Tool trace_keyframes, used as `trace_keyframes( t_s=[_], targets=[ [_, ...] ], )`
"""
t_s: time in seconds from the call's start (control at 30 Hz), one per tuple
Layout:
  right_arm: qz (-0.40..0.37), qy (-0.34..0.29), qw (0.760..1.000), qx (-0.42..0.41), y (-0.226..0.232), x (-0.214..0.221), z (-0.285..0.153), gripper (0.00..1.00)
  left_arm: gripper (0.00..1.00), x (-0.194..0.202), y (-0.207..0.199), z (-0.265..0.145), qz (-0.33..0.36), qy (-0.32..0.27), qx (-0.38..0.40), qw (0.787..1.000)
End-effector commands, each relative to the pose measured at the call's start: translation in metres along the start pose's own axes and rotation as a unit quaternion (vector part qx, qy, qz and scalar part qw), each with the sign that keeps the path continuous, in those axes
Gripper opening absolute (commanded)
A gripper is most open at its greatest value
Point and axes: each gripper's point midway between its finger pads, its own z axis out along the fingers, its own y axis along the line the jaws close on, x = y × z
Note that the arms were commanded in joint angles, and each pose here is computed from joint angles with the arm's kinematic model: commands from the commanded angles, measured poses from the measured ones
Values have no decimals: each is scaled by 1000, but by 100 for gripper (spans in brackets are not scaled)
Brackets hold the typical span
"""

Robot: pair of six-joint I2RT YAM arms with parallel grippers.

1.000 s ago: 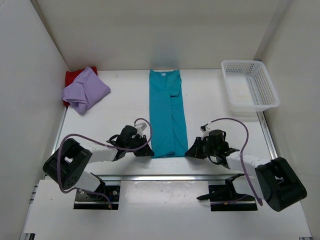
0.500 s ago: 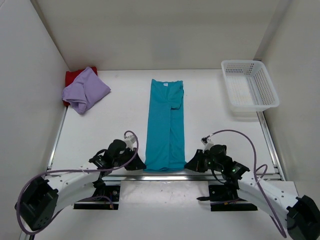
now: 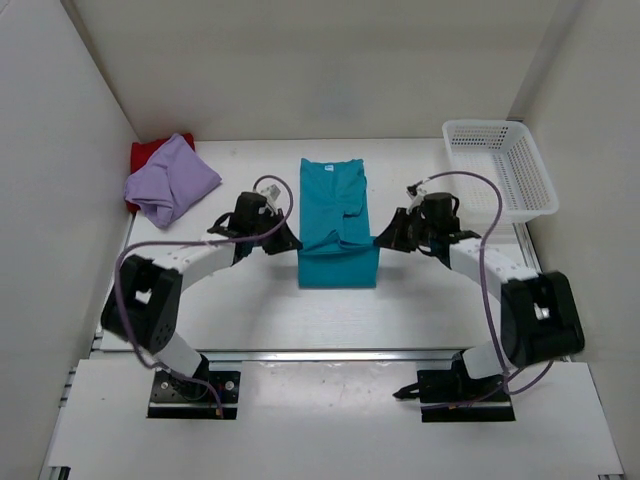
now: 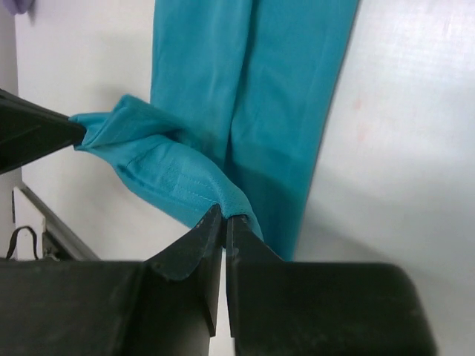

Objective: Fold and stack the t-shirts
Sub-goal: Fold the folded rectangular tshirt in 1/3 of the way

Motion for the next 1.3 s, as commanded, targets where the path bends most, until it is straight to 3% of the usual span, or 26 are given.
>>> trace_keyframes(
  t_s=[0.0,0.3,0.57,0.67,0.73,0.83,0.93,1.0,1.07,1.13,1.27],
  targets=[
    [-34,-15,999,-12,-6,-41,27,0,0,-54,4,18,2,-35,-16,999],
    [-14,-8,1000,-13,-38,-85,79,0,1,-87,31,80,-26,-19,-34,999],
    [4,-22,1000,-17,-56,-103,97,0,9,-117,22,80,-58,-77,25,995],
    [7,-15,1000,-16,-57,-100,101,12,25,-132,16,78,-55,-101,24,993],
    [2,-20,1000,-21,-49,-103,97,33,33,-137,12,78,-61,-95,32,993],
    [-25,-52,998,-11,-37,-116,80,43,50,-143,14,63,-70,-114,38,990],
    [-47,-86,995,24,-31,-120,61,44,48,-153,-1,33,-56,-160,45,984],
    [-67,-100,992,30,-19,-117,53,40,46,-148,-11,26,-58,-165,63,983],
    [-85,-97,991,30,-8,-109,54,18,41,-126,-14,29,-61,-146,78,984],
    [-106,-71,992,17,9,-88,67,6,40,-98,-23,39,-54,-123,87,987],
    [-112,-11,994,-15,26,-54,96,0,36,-48,-27,57,-49,-82,89,991]
  ],
)
